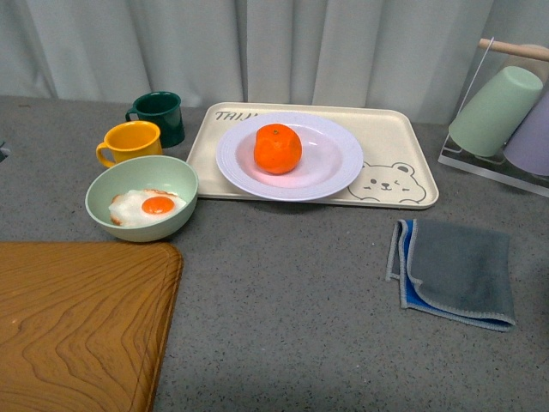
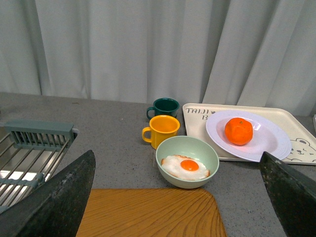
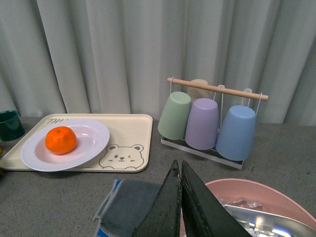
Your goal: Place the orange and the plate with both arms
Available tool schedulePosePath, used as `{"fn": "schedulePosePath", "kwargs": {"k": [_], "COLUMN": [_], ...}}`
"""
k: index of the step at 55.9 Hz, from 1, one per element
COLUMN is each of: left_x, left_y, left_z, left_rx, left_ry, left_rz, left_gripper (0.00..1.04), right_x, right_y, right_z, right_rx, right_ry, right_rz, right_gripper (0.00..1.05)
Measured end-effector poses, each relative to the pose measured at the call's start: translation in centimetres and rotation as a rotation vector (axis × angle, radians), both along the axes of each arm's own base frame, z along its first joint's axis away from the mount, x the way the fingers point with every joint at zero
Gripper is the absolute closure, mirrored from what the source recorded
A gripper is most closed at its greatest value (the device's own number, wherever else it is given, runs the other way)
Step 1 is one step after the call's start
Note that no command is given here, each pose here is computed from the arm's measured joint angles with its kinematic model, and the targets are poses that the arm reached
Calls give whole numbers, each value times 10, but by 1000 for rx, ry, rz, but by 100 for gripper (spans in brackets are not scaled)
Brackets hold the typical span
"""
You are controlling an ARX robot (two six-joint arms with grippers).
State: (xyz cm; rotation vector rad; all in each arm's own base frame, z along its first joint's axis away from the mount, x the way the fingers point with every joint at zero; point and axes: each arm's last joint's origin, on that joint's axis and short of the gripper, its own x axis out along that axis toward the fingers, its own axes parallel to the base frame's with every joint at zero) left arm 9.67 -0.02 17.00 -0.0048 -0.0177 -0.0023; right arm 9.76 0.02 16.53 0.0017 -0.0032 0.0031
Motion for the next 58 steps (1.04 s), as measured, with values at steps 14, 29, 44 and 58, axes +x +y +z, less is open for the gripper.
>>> {"fn": "schedulePosePath", "kwargs": {"k": [14,29,44,58], "left_x": [0,0,0,0], "left_y": [0,0,0,0], "left_z": [0,0,0,0], "left_rx": [0,0,0,0], "left_ry": [0,0,0,0], "left_rz": [0,0,0,0], "left_gripper": [7,7,7,7], "right_x": [0,0,0,0], "right_y": [0,0,0,0], "right_z": [0,0,0,0], "right_rx": [0,1,1,1], "right_ry": [0,0,0,0], "right_rz": [0,0,0,0], "right_gripper": [51,10,9,9]}}
